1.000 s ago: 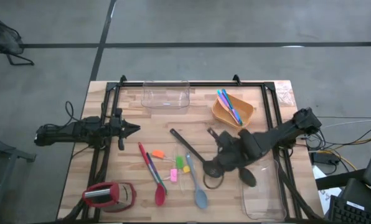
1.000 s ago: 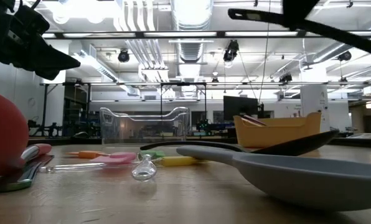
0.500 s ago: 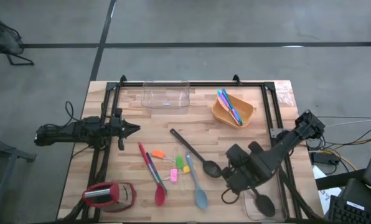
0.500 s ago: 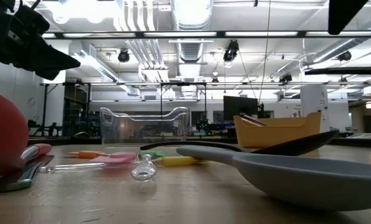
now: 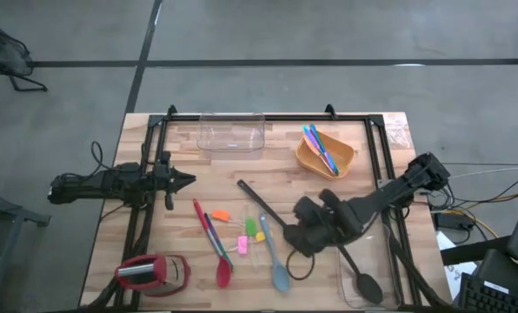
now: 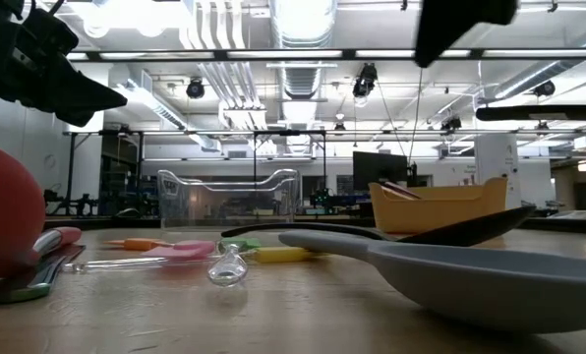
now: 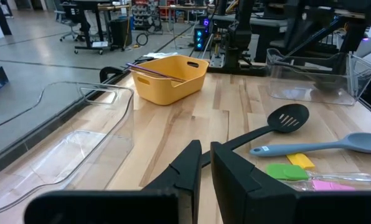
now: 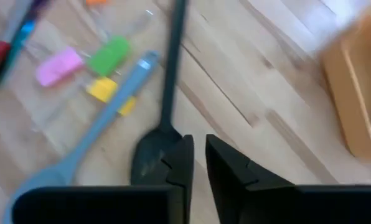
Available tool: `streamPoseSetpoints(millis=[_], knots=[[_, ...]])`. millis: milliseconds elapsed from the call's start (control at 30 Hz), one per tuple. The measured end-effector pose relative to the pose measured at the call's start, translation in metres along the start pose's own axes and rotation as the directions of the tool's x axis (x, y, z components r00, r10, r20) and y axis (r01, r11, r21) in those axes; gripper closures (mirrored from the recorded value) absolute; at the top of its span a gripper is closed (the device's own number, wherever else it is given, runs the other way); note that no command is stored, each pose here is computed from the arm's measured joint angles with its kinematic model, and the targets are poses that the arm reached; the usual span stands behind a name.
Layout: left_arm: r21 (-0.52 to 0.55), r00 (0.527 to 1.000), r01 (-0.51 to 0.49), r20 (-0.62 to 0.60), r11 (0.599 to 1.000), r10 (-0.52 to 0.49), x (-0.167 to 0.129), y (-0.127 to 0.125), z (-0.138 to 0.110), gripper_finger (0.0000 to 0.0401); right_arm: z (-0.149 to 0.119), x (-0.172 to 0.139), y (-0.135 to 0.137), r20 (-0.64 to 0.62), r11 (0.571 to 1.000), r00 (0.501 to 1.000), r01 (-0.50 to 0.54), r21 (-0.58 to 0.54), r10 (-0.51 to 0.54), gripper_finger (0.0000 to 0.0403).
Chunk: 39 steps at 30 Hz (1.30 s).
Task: Pick & Place Kitchen Items
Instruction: Put the black serving spoon into the bottom transparent bin
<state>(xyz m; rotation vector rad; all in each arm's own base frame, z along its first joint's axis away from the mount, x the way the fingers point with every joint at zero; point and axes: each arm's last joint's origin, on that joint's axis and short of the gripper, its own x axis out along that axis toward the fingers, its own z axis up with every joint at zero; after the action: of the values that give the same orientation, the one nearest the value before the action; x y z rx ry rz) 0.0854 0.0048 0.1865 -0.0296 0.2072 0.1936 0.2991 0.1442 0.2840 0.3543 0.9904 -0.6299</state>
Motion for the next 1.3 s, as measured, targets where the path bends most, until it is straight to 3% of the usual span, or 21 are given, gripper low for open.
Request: streamPoseSetpoints(millis=[367,567,933,1167,1300], knots=[[0.0,1.0,0.0,0.0,1.0,0.0,0.0,0.0,0.0,0.0357,0.034,0.04,-0.004,0.115,0.99,0.988,-0.092,-0.107,0.104,0.0248],[0.0,1.0,0.0,0.0,1.0,0.0,0.0,0.0,0.0,0.0357,0.039,0.072,-0.008,0.164,0.979,0.969,-0.168,-0.115,0.185,0.0214],[0.0,1.0,0.0,-0.002,1.0,0.0,0.0,0.0,0.0,0.0357,0.034,0.118,-0.007,0.074,0.974,0.978,-0.186,-0.127,0.197,0.0216],[0.001,1.0,0.0,-0.004,1.0,0.0,0.0,0.0,0.0,0.0357,0.048,0.133,0.008,0.052,0.967,0.976,-0.2,-0.161,0.21,0.0235],[0.001,1.0,0.0,-0.005,1.0,0.0,0.0,0.0,-0.001,0.0357,0.057,0.14,0.01,-0.001,0.973,0.988,-0.152,-0.175,0.154,0.0245]])
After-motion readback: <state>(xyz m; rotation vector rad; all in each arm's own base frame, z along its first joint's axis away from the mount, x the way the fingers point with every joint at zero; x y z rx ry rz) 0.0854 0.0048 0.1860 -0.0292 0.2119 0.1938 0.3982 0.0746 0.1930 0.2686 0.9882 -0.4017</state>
